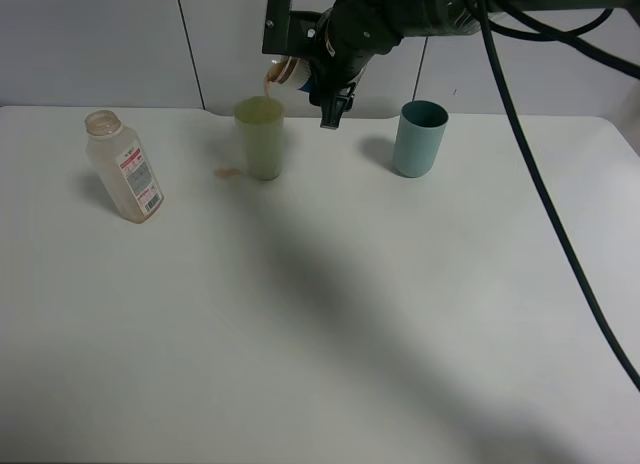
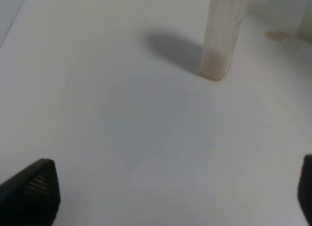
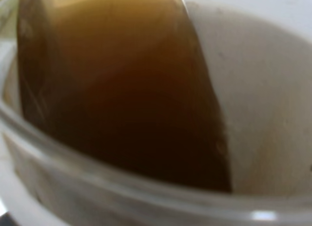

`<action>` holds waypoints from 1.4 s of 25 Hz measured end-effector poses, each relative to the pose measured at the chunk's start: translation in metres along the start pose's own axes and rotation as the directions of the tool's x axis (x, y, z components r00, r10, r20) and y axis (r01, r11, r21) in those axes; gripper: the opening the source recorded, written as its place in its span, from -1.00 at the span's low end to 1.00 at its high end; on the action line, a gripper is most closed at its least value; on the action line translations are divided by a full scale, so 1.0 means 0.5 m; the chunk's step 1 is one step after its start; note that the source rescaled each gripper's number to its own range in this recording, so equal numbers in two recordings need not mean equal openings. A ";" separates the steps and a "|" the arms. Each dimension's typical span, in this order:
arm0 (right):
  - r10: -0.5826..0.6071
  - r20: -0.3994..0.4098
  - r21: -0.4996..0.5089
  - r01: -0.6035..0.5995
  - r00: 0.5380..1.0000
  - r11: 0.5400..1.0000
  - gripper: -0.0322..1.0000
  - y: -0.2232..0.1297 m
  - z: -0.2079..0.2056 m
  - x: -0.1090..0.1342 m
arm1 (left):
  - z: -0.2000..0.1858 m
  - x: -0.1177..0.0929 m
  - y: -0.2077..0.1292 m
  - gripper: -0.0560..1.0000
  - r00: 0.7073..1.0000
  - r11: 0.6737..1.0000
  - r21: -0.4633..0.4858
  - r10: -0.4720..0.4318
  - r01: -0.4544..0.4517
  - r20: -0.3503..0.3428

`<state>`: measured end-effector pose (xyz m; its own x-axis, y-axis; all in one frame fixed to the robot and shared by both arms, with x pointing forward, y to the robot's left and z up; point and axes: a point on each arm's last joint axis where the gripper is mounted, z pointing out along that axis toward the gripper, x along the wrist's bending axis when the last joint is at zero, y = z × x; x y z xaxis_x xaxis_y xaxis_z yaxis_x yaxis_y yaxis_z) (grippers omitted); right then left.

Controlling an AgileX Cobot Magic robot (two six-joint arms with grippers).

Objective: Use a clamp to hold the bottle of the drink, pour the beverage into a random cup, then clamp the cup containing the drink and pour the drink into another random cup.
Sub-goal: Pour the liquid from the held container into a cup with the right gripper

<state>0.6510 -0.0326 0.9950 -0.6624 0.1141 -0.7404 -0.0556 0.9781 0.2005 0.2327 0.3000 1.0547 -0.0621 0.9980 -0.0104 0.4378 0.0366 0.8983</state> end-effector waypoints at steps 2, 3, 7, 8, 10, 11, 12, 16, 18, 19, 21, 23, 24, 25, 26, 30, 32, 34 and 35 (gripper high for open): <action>-0.002 0.001 0.000 0.002 1.000 1.000 -0.94 0.000 0.000 0.000 | 0.000 0.000 0.000 0.97 1.000 1.000 0.000 0.000 0.000 0.000; -0.004 0.002 0.001 0.004 1.000 1.000 -0.94 0.000 0.000 0.000 | 0.000 0.000 0.000 0.97 1.000 1.000 0.000 0.000 0.000 0.000; -0.020 0.007 0.010 0.020 1.000 1.000 -0.94 -0.002 0.000 -0.001 | 0.000 0.000 0.000 0.97 1.000 1.000 0.000 0.000 0.000 0.000; -0.025 0.009 0.013 0.024 1.000 1.000 -0.94 -0.002 0.000 -0.002 | 0.000 0.000 0.000 0.97 1.000 1.000 0.000 0.000 0.000 0.000; -0.034 0.010 0.023 0.034 0.999 0.999 -0.94 -0.004 0.000 -0.002 | 0.000 0.000 0.000 0.97 1.000 1.000 0.000 0.000 0.000 0.000; -0.041 0.011 0.029 0.040 0.999 0.999 -0.94 -0.005 0.000 -0.002 | 0.000 0.000 0.000 0.97 1.000 1.000 0.000 0.000 0.000 0.000; -0.042 0.010 0.033 0.042 0.999 0.999 -0.94 -0.006 0.000 -0.002 | 0.000 0.000 0.000 0.97 1.000 1.000 0.000 0.000 0.000 0.000; -0.046 0.012 0.035 0.046 0.999 0.998 -0.94 -0.006 0.000 -0.002 | 0.000 0.000 0.000 0.97 1.000 1.000 0.000 0.000 0.000 0.000; -0.051 0.014 0.036 0.050 0.999 0.998 -0.94 -0.007 0.000 -0.003 | 0.000 0.000 0.000 0.97 1.000 1.000 0.000 0.000 0.000 0.000; -0.055 0.016 0.037 0.055 0.998 0.998 -0.94 -0.007 0.000 -0.003 | 0.000 0.000 0.000 0.97 1.000 1.000 0.000 0.000 0.000 0.000; -0.058 0.017 0.040 0.058 0.998 0.998 -0.94 -0.007 0.000 -0.003 | 0.000 0.000 0.000 0.97 1.000 1.000 0.000 0.000 0.000 0.000; -0.063 0.019 0.041 0.062 0.998 0.997 -0.94 -0.007 0.000 -0.004 | 0.000 0.000 0.000 0.97 1.000 1.000 0.000 0.000 0.000 0.000; -0.065 0.020 0.041 0.064 0.998 0.997 -0.94 -0.007 0.000 -0.004 | 0.000 0.000 0.000 0.97 1.000 1.000 0.000 0.000 0.000 0.000; -0.068 0.021 0.042 0.067 0.997 0.997 -0.94 -0.008 0.000 -0.004 | 0.000 0.000 0.000 0.97 1.000 1.000 0.000 0.000 0.000 0.000; -0.072 0.023 0.043 0.071 0.997 0.997 -0.94 -0.008 0.000 -0.005 | 0.000 0.000 0.000 0.97 1.000 1.000 0.000 0.000 0.000 0.000; -0.082 0.028 0.046 0.080 0.996 0.996 -0.94 -0.008 0.000 -0.006 | 0.000 0.000 0.000 0.97 1.000 1.000 0.000 0.000 0.000 0.000; -0.084 0.029 0.048 0.083 0.996 0.995 -0.94 -0.008 0.000 -0.006 | 0.000 0.000 0.000 0.97 1.000 1.000 0.000 0.000 0.000 0.000; -0.085 0.029 0.046 0.083 0.996 0.995 -0.94 -0.008 0.000 -0.006 | 0.000 0.000 0.000 0.97 1.000 1.000 0.000 0.000 0.000 0.000; -0.085 0.030 0.044 0.083 0.996 0.996 -0.94 -0.008 0.000 -0.006 | 0.000 0.000 0.000 0.97 1.000 1.000 0.000 0.000 0.000 0.000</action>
<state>0.6531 -0.0367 0.9965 -0.6324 0.0362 -0.7738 -0.0777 0.9909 0.1098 0.2327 0.3000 1.0547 -0.0621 0.9980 -0.0104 0.4378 0.0366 0.8983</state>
